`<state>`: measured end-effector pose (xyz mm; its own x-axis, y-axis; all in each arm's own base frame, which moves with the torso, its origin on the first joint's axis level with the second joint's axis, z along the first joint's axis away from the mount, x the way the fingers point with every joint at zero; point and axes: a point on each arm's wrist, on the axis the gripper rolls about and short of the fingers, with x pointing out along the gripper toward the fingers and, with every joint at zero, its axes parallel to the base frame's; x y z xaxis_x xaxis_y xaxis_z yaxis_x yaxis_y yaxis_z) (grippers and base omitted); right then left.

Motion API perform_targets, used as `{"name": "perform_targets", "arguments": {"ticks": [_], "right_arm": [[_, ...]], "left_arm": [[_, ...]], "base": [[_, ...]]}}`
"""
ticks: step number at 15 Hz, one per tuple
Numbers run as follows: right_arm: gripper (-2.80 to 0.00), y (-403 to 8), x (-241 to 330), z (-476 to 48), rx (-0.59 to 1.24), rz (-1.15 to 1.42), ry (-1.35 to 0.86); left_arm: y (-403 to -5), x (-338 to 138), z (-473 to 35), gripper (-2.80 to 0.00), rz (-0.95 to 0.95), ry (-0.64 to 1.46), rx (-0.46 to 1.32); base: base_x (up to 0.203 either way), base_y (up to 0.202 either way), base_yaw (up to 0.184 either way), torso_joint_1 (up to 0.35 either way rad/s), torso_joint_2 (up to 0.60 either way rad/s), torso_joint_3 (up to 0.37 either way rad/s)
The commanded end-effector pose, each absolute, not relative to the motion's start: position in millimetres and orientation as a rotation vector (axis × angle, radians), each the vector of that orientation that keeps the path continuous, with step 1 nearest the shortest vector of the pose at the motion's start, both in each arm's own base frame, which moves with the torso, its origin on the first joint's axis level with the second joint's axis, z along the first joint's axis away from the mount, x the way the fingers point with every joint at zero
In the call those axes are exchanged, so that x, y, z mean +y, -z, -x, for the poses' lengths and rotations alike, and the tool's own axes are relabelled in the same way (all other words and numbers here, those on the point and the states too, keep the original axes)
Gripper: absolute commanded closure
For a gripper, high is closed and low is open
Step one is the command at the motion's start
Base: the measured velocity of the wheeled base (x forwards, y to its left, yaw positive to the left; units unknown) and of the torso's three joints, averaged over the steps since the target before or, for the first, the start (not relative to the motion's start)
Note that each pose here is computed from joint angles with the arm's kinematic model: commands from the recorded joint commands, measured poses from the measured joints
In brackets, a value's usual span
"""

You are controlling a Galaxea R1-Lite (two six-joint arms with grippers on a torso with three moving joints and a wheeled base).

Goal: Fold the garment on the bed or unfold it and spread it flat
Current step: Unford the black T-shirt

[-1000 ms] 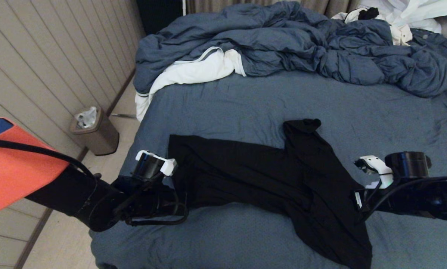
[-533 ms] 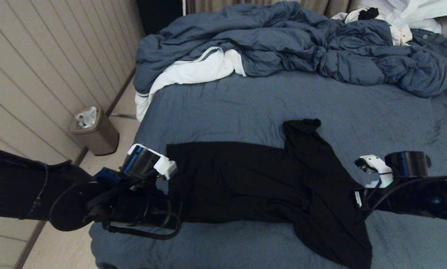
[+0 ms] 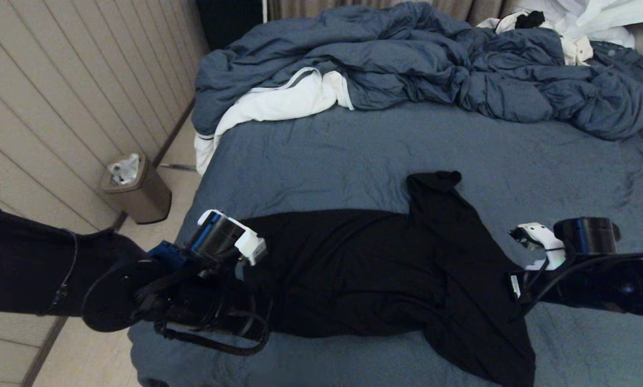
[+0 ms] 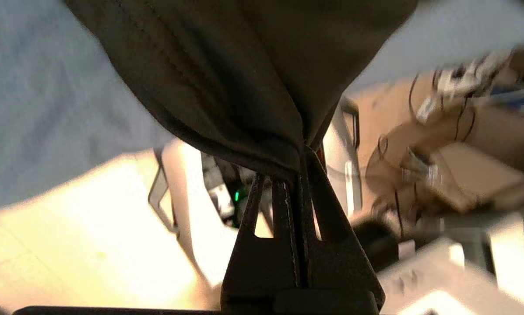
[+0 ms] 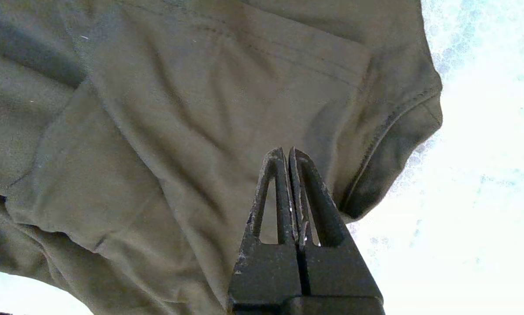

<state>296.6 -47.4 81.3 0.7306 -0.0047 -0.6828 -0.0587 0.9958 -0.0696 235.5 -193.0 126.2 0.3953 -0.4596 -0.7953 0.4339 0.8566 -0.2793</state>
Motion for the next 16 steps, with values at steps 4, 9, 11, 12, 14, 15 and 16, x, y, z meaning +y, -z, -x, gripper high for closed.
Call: {"name": "perform_targets", "arguments": {"ticks": [4,9,11,12,14,15,16], "right_arm": [[0.00,-75,-48,-301,0.742,0.095,-0.031],[0.00,-74,-47,-301,0.746,0.095,-0.033],[0.00,-73,-47,-300,0.749,0.094,-0.034],[0.00,-72,-47,-300,0.751,0.094,-0.034],[0.00,-70,-47,-301,0.753,0.094,-0.035],[0.00,-69,-47,-302,0.748,0.095,-0.033],[0.00,-68,-47,-302,0.751,0.094,-0.034]], "left_arm": [[-131,-194,-326,0.00,0.108,0.510,0.863],[-89,-191,-394,0.00,0.121,0.445,0.870],[-83,-184,-413,0.00,0.141,0.418,0.850],[-83,-181,-420,0.00,0.151,0.409,0.835],[-84,-181,-429,0.00,0.162,0.405,0.811],[-84,-181,-431,0.00,0.165,0.400,0.806],[-84,-182,-433,0.00,0.179,0.393,0.803]], "base": [[0.000,0.000,0.000,0.000,0.00,0.000],[0.000,0.000,0.000,0.000,0.00,0.000],[0.000,0.000,0.000,0.000,0.00,0.000],[0.000,0.000,0.000,0.000,0.00,0.000],[0.000,0.000,0.000,0.000,0.00,0.000],[0.000,0.000,0.000,0.000,0.00,0.000],[0.000,0.000,0.000,0.000,0.00,0.000]]}}
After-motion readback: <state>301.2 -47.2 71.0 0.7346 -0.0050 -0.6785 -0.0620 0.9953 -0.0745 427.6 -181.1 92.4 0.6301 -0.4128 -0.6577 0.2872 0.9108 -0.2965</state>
